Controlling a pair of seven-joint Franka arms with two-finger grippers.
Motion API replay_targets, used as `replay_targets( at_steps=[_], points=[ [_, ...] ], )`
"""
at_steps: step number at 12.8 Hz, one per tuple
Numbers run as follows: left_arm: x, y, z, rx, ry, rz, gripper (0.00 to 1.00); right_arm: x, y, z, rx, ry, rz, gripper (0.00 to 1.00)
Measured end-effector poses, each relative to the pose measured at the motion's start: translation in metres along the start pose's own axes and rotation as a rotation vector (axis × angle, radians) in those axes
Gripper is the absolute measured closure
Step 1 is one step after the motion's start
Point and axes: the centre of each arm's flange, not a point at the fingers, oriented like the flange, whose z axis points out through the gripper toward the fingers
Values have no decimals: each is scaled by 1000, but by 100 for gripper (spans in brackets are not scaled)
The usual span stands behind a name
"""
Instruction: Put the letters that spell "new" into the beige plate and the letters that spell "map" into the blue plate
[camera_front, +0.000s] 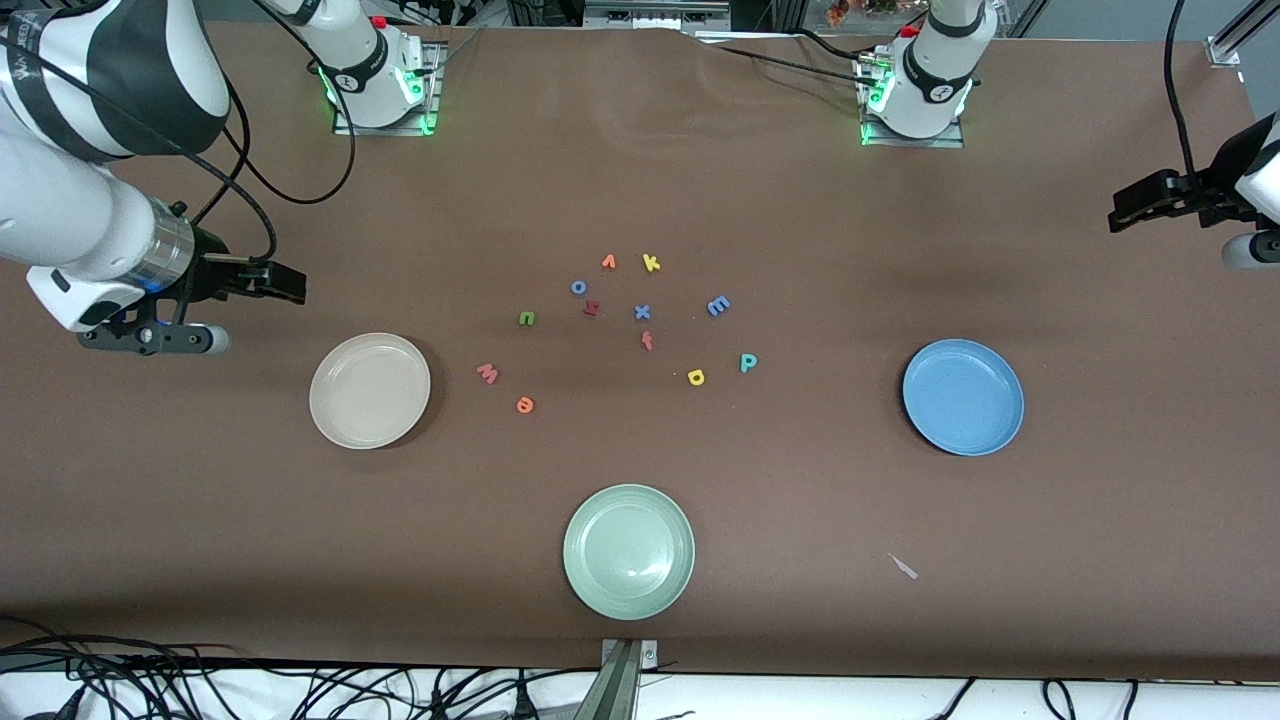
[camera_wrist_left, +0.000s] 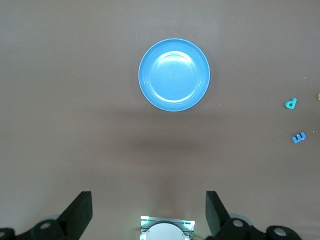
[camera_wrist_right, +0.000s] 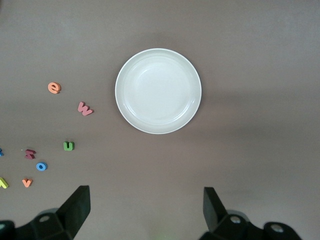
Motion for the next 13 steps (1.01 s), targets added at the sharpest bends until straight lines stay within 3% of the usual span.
replay_targets(
  at_steps=[7,13],
  points=[
    [0,0,0,0,0,0,0,10,3,2,-3,45,1,0],
    [0,0,0,0,0,0,0,12,3,4,-3,47,1,0]
  ],
)
